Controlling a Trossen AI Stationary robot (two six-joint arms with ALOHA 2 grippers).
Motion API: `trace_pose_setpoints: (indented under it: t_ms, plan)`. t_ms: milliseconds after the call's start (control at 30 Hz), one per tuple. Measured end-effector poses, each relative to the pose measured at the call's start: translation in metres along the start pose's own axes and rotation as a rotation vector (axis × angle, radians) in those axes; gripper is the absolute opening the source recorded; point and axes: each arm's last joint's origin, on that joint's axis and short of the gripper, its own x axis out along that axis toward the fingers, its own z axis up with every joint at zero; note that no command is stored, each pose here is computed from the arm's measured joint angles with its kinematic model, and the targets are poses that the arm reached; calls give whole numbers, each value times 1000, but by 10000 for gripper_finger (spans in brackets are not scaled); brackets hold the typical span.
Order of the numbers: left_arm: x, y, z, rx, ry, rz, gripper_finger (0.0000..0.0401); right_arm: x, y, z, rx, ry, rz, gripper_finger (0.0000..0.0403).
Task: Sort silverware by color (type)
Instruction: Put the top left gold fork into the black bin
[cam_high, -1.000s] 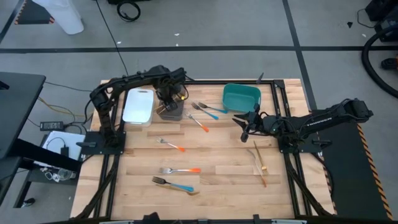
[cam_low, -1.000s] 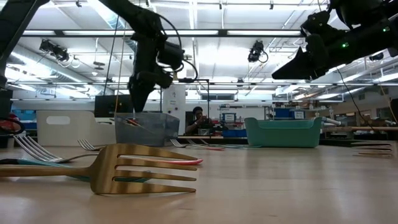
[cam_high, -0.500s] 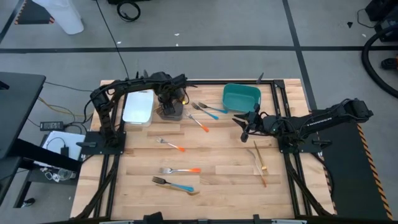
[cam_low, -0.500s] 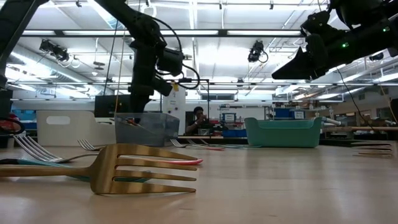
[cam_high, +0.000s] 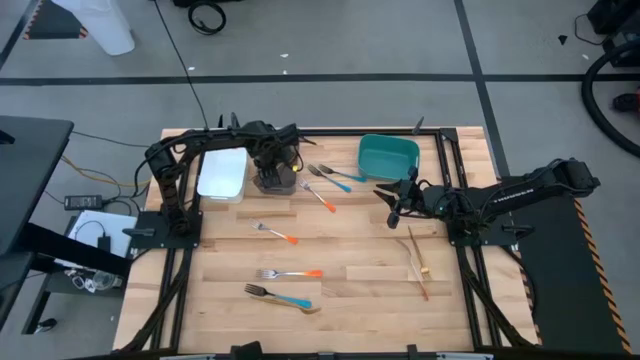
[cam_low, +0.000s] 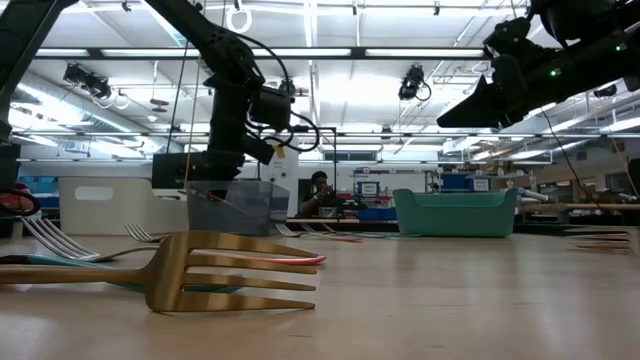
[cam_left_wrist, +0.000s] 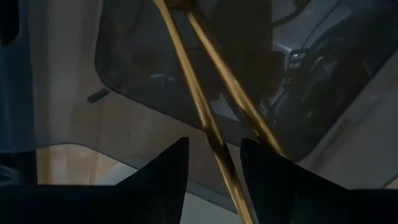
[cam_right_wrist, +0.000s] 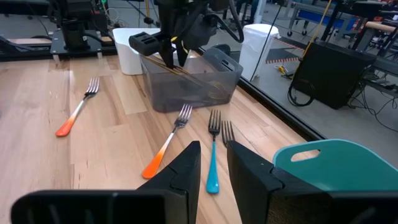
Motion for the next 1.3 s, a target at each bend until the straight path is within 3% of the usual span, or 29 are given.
trace_pose_setpoints:
  t_ms: [467, 867, 1300]
  plan:
    - [0, -1, 1, 52, 4, 0, 25, 0, 0, 0, 0, 0, 0, 91]
    - [-1, -5, 0, 33, 16, -1, 35, 0, 0, 0, 1, -1, 0, 91]
    - [-38, 0, 12, 16, -7, 3, 33, 0, 0, 1, 4, -6, -2, 91]
